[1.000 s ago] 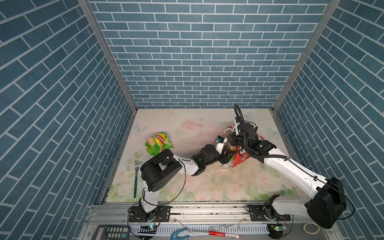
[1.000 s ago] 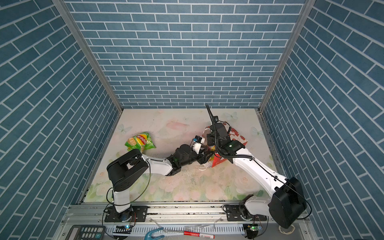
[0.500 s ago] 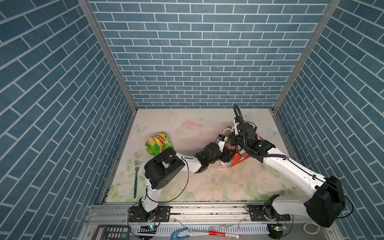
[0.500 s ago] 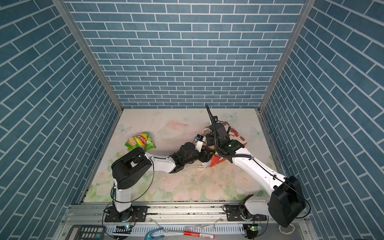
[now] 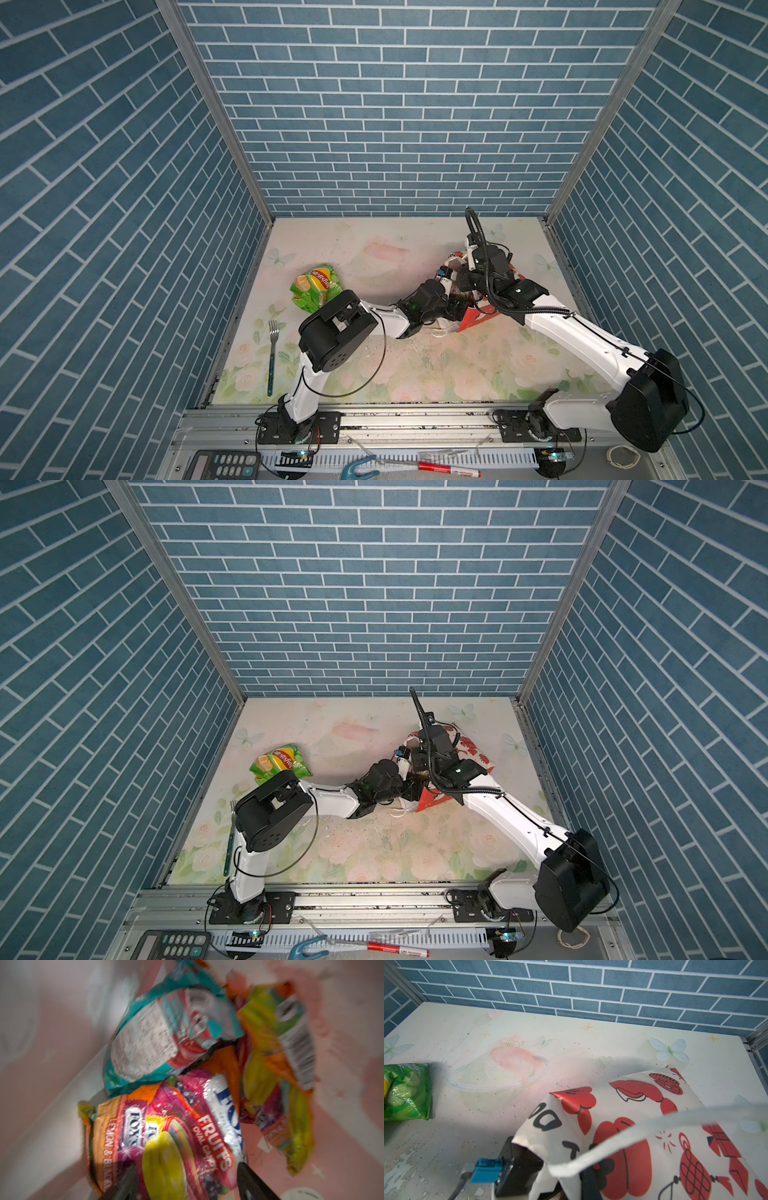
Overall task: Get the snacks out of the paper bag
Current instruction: 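Reach the left gripper down into the tilted bag and grasp a Fox's candy packet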
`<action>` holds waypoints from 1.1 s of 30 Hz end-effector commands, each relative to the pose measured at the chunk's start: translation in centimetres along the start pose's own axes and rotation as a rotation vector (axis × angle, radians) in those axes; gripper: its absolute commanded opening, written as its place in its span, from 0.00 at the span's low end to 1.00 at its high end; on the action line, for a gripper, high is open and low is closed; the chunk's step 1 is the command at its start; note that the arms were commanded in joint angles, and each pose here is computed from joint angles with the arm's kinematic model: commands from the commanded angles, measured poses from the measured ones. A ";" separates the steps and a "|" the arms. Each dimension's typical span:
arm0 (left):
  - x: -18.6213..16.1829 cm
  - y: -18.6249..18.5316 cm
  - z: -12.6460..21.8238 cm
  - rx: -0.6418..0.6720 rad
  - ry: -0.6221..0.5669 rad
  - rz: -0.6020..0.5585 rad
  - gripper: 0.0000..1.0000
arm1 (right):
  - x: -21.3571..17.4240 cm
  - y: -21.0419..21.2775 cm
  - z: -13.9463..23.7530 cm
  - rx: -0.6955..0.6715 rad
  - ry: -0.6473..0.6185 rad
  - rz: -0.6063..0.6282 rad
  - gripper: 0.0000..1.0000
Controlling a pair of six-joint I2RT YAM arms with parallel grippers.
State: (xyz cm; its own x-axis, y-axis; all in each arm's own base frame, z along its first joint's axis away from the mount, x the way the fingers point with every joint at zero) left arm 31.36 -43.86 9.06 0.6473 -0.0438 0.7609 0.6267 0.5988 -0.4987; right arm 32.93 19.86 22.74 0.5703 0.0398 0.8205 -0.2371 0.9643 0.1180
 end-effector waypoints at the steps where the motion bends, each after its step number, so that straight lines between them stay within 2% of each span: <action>1: -0.9 1.6 -0.2 0.080 0.082 0.026 0.78 | 2.7 0.9 0.7 0.038 -0.084 -0.087 0.00; 8: -0.6 2.4 1.3 0.216 0.142 -0.067 0.80 | 2.1 0.7 0.4 0.027 -0.063 -0.084 0.00; 14: -0.7 3.2 1.7 0.270 0.156 -0.107 0.82 | 2.1 0.7 0.4 0.024 -0.054 -0.087 0.00; 18: -1.3 2.6 0.1 0.205 0.171 -0.073 0.83 | 2.1 0.8 0.3 0.023 -0.053 -0.090 0.00; 25: -2.3 3.3 -1.4 0.176 0.174 -0.056 0.81 | 1.9 0.8 0.0 0.024 -0.045 -0.092 0.00; 27: -2.4 3.7 -1.5 0.180 0.169 -0.048 0.77 | 1.8 0.8 0.0 0.020 -0.044 -0.092 0.00; 33: -3.0 4.2 -1.8 0.189 0.179 -0.039 0.48 | 1.5 0.4 0.0 0.011 -0.045 -0.102 0.00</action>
State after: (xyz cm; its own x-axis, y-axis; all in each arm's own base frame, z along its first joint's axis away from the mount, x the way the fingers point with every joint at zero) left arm 32.77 -43.37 6.23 0.6719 -0.1799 0.7185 0.5959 0.7074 -0.3802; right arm 33.19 20.10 22.27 0.5873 0.0173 0.8092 -0.2194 0.9657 0.1386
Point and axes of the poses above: each gripper's point midway between its finger pads, its own z axis back along the fingers, its own y axis along the line the jaws close on, x = y × z, the point moved 2 cm from there along z, back along the fingers, and after that the axes turned 5 degrees about -z, right-handed, at the moved point
